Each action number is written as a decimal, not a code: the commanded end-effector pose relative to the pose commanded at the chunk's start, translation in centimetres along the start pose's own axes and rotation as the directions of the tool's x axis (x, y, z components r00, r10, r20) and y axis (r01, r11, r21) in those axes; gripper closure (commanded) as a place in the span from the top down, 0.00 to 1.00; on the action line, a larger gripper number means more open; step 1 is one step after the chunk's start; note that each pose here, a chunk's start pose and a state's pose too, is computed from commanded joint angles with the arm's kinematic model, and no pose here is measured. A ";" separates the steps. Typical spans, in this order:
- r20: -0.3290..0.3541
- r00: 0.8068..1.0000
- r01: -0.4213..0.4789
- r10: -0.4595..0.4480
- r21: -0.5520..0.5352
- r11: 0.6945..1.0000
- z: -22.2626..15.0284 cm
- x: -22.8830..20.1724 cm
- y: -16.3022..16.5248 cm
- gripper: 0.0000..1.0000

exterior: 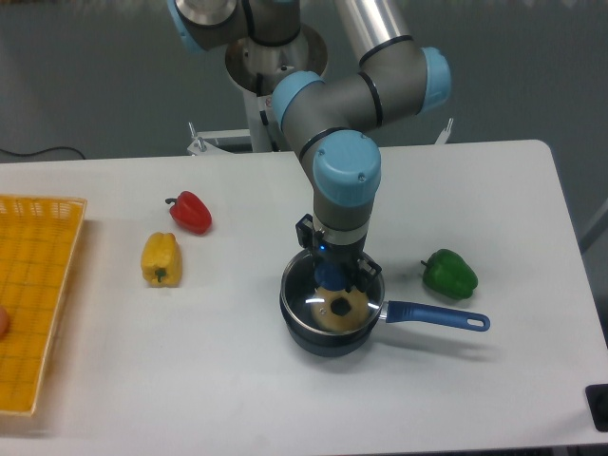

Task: Close the pot lid
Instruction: 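Lower the glass lid onto the saucepan rim, then hold the lid seated on the saucepan and settle it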

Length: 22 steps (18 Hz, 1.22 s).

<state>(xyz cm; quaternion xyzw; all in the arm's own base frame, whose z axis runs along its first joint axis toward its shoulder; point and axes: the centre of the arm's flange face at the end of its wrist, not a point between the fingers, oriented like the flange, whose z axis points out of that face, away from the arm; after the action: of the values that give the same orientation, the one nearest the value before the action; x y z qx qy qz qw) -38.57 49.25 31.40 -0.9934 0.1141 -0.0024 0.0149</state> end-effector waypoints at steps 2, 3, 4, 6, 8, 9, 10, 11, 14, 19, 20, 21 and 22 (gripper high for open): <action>0.000 1.000 0.001 -0.001 0.000 1.000 0.2 0.0 -0.1 0.61; 0.000 1.000 0.003 -0.003 0.000 1.000 0.2 0.0 -0.1 0.61; 0.001 1.000 0.004 -0.004 0.001 1.000 0.2 -0.1 -0.1 0.61; 0.003 1.000 0.004 -0.004 0.001 1.000 0.1 -0.1 -0.2 0.61; 0.003 1.000 0.001 -0.001 0.000 1.000 0.1 -0.1 -0.1 0.62; 0.003 1.000 0.001 -0.001 0.000 1.000 0.1 -0.1 -0.1 0.61; 0.003 1.000 0.001 -0.001 0.000 1.000 0.1 -0.1 -0.1 0.61; 0.006 1.000 0.001 -0.001 0.001 1.000 0.0 -0.2 -0.2 0.61; 0.009 1.000 0.000 0.000 -0.001 1.000 -0.1 -0.2 -0.2 0.61; 0.008 1.000 0.000 0.000 -0.001 1.000 0.0 -0.3 -0.2 0.62; 0.008 1.000 0.000 0.000 -0.001 1.000 0.0 -0.3 -0.2 0.62; 0.006 1.000 0.000 0.000 -0.002 1.000 0.1 -0.3 -0.2 0.62; 0.005 1.000 0.000 0.000 -0.003 1.000 0.2 -0.3 -0.2 0.62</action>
<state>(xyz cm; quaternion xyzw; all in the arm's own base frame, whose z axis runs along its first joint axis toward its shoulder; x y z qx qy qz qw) -38.81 49.51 31.24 -0.9934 0.1141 0.0002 0.0138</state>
